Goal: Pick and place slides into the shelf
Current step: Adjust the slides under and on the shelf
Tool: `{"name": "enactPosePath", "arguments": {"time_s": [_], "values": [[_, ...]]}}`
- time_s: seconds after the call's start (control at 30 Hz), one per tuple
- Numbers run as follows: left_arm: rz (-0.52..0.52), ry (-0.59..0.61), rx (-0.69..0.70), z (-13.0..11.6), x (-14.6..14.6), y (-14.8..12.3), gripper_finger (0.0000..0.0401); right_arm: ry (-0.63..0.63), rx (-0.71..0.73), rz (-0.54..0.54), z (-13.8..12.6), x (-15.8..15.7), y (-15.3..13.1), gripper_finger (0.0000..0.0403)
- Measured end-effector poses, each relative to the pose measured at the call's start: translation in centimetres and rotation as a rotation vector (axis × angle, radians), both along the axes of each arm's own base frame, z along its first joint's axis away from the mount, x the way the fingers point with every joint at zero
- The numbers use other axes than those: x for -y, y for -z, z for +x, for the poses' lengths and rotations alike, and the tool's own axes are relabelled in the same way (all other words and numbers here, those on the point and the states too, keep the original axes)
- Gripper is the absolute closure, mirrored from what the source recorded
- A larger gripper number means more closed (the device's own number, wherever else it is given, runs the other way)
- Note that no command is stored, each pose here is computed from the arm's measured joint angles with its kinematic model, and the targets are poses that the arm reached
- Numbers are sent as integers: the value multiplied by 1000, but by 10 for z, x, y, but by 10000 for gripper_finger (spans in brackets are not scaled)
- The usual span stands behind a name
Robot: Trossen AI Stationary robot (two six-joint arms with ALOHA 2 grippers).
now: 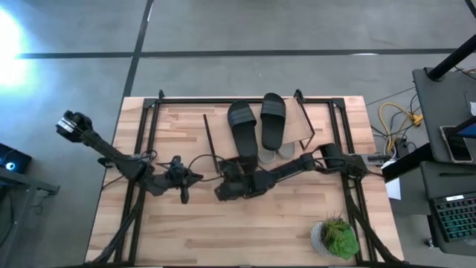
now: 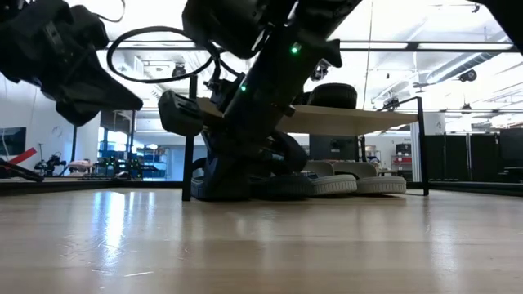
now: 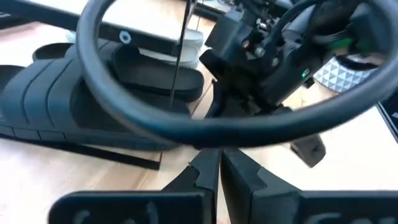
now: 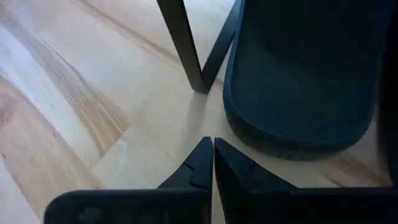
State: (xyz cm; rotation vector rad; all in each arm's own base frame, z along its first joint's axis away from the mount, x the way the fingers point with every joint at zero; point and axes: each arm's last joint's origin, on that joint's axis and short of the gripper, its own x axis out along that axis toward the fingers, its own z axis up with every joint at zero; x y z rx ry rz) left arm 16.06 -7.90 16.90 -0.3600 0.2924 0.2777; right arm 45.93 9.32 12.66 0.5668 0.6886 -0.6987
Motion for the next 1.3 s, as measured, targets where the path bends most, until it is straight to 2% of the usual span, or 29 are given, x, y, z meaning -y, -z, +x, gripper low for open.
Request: {"name": "enactPosePath", "arguments": {"time_s": [0.23, 0.37, 0.47, 0.67, 0.77, 0.9, 1.03, 1.3], "values": [[-2, 0, 16, 1, 3, -5, 401, -3, -1, -68, 3, 11, -1, 394], [1, -4, 14, 1, 3, -4, 401, 1, 2, -55, 3, 11, -1, 394], [3, -4, 11, 1, 3, -4, 401, -34, -1, -37, 1, -2, -1, 394], [11, -4, -1, 1, 3, -2, 401, -82, 27, -23, -21, -57, -20, 394], [12, -4, -2, 1, 3, -1, 401, -5, -18, -45, -42, -77, -25, 394], [12, -4, -3, 1, 3, -1, 401, 172, -90, -55, -74, -90, -22, 394], [16, -3, -5, 1, 3, -1, 401, 253, -122, -50, -83, -86, -16, 394], [23, 3, -14, 0, 2, 1, 401, 232, -158, -71, -60, -42, -2, 394]]}}
